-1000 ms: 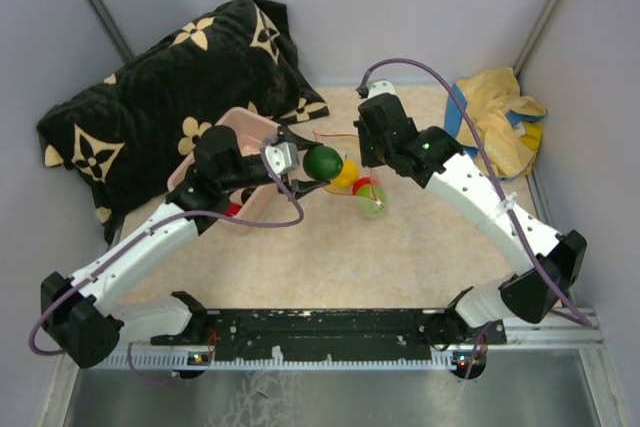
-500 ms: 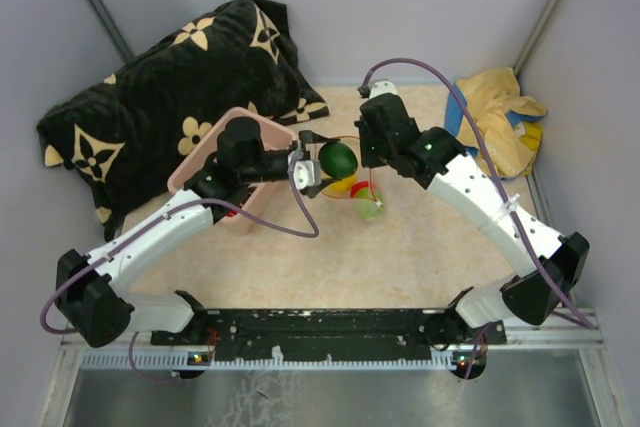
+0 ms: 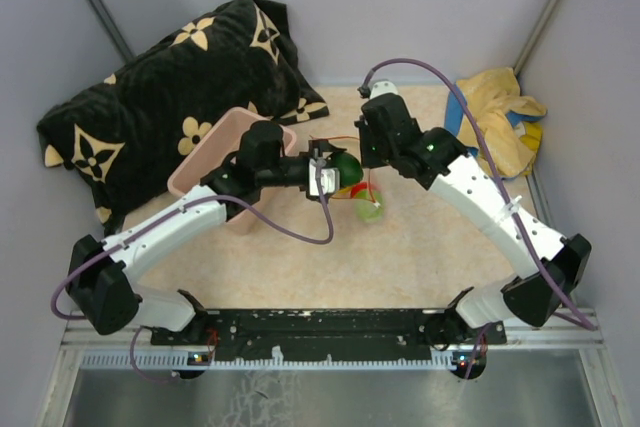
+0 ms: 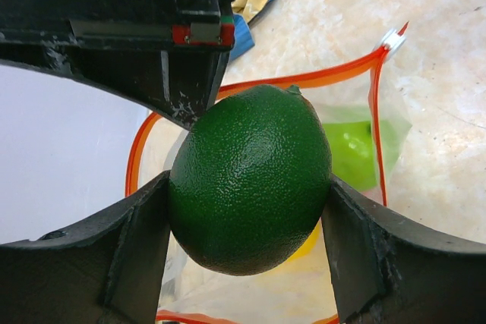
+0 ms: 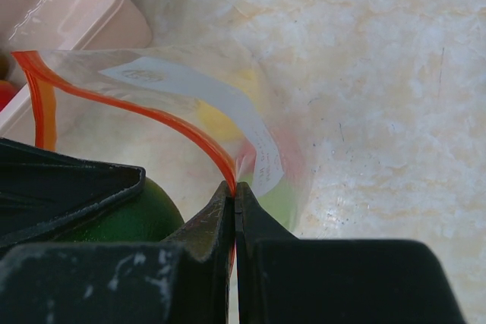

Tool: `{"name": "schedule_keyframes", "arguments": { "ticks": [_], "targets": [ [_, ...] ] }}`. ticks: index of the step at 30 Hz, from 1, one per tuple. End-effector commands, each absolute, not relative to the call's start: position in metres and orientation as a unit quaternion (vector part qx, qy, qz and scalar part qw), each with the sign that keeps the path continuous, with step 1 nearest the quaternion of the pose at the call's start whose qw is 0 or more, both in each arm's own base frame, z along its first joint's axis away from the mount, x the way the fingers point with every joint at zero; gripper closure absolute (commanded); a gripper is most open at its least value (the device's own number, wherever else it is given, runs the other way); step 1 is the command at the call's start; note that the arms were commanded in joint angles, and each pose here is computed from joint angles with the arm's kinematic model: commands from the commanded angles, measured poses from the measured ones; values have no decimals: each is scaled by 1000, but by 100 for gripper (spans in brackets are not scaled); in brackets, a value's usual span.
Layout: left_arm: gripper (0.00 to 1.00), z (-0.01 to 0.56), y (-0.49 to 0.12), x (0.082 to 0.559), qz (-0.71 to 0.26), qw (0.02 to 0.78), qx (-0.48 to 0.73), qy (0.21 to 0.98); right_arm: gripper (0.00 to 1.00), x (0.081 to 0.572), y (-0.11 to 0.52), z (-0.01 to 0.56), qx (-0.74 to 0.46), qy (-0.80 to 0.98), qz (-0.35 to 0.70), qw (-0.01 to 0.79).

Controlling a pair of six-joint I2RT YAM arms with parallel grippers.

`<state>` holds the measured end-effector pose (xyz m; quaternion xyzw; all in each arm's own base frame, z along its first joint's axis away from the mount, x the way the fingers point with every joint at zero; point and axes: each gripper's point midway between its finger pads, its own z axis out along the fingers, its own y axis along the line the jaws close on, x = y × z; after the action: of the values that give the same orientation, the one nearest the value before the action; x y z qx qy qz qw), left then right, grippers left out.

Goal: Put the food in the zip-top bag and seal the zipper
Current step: Place the fake fruit in the zipper food storage bag, then pick up the fake fruit from the bin.

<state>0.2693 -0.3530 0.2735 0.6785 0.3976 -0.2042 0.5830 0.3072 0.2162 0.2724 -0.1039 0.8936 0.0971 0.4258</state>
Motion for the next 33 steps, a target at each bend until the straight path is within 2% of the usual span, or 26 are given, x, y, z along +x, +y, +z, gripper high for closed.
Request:
{"name": "schedule_keyframes", "arguments": {
  "ticks": [1, 8, 19, 26, 33],
  "targets": [
    [26, 288, -357, 272, -187, 595, 680, 386, 100, 305, 212, 308, -87, 872, 124, 466],
    [10, 291, -355, 269, -191, 599, 674, 388, 100, 303, 209, 307, -83, 871, 123, 468],
    [5, 322, -346, 259, -214, 631, 626, 405, 100, 304, 209, 304, -80, 872, 122, 467],
    [5, 341, -325, 262, -227, 647, 545, 483, 100, 305, 210, 303, -80, 872, 123, 466],
    [1, 337, -286, 275, -212, 645, 415, 606, 100, 307, 211, 300, -80, 874, 119, 464]
  ]
}}
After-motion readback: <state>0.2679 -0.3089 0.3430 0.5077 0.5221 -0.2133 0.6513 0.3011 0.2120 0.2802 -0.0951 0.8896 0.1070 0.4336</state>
